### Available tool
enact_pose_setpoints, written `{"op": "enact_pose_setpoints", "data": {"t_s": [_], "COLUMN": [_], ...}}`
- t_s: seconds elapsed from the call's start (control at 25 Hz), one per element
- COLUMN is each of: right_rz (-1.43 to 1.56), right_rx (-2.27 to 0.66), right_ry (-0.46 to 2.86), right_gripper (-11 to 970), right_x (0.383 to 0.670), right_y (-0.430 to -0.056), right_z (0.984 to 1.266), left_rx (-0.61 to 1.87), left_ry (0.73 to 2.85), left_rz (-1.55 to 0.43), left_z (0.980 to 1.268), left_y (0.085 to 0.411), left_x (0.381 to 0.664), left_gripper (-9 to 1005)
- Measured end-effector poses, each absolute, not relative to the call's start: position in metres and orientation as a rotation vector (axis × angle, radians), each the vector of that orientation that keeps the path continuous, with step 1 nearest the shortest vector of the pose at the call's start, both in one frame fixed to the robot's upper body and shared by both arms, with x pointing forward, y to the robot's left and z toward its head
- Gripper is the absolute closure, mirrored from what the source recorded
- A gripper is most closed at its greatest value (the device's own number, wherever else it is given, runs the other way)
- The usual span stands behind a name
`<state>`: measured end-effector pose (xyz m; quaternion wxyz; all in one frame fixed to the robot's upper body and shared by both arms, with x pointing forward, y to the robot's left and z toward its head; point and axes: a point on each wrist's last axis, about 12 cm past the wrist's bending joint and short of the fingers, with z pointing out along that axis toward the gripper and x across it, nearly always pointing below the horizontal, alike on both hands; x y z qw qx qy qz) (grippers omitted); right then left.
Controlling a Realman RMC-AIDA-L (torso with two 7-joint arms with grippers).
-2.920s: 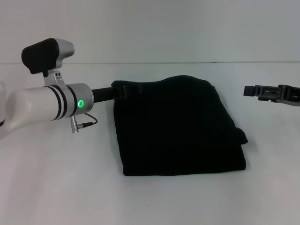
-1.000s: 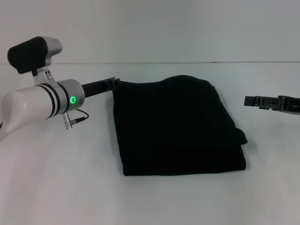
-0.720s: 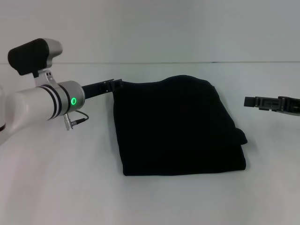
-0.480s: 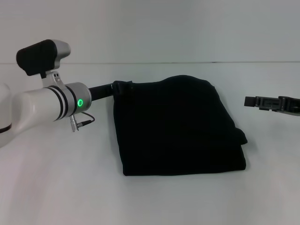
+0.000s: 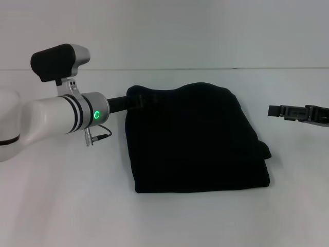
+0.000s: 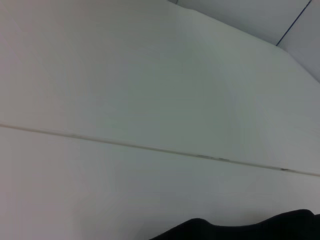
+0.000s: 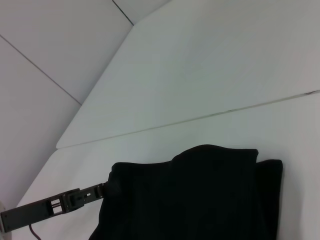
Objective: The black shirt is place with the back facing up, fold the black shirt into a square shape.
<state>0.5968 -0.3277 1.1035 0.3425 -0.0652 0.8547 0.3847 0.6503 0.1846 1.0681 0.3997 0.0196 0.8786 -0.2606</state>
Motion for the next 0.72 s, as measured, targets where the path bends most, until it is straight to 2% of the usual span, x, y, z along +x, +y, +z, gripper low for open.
{"op": "enact_pose_setpoints", "data": {"t_s": [0.04, 0.28, 0.36, 0.56, 0.72], "right_rz": [1.000, 1.000, 0.999, 0.998, 0.997], "right_rx": [-0.170, -0.172, -0.171, -0.170, -0.169], "right_ry": [2.222, 2.221, 2.221, 2.221, 2.220], "right_gripper": [76, 77, 77, 75, 76], "right_x": [0.5968, 0.5960, 0.5960, 0.5959, 0.5960], "right_y": [-0.3277, -0.3275, -0.3276, -0.3278, -0.3280], "right_z": [1.1035, 1.1026, 1.1024, 1.1023, 1.1024], "left_rx": [0.045, 0.022, 0.016, 0.012, 0.014], "left_ry": [2.221, 2.206, 2.205, 2.214, 2.218], "left_rz": [-0.657, -0.629, -0.622, -0.624, -0.624], "left_z": [1.0680, 1.0687, 1.0685, 1.0662, 1.0650], "left_y": [0.1860, 0.1943, 0.1949, 0.1944, 0.1937], "left_x": [0.6502, 0.6513, 0.6517, 0.6501, 0.6492], "left_gripper": [87, 174, 419, 635, 712]}}
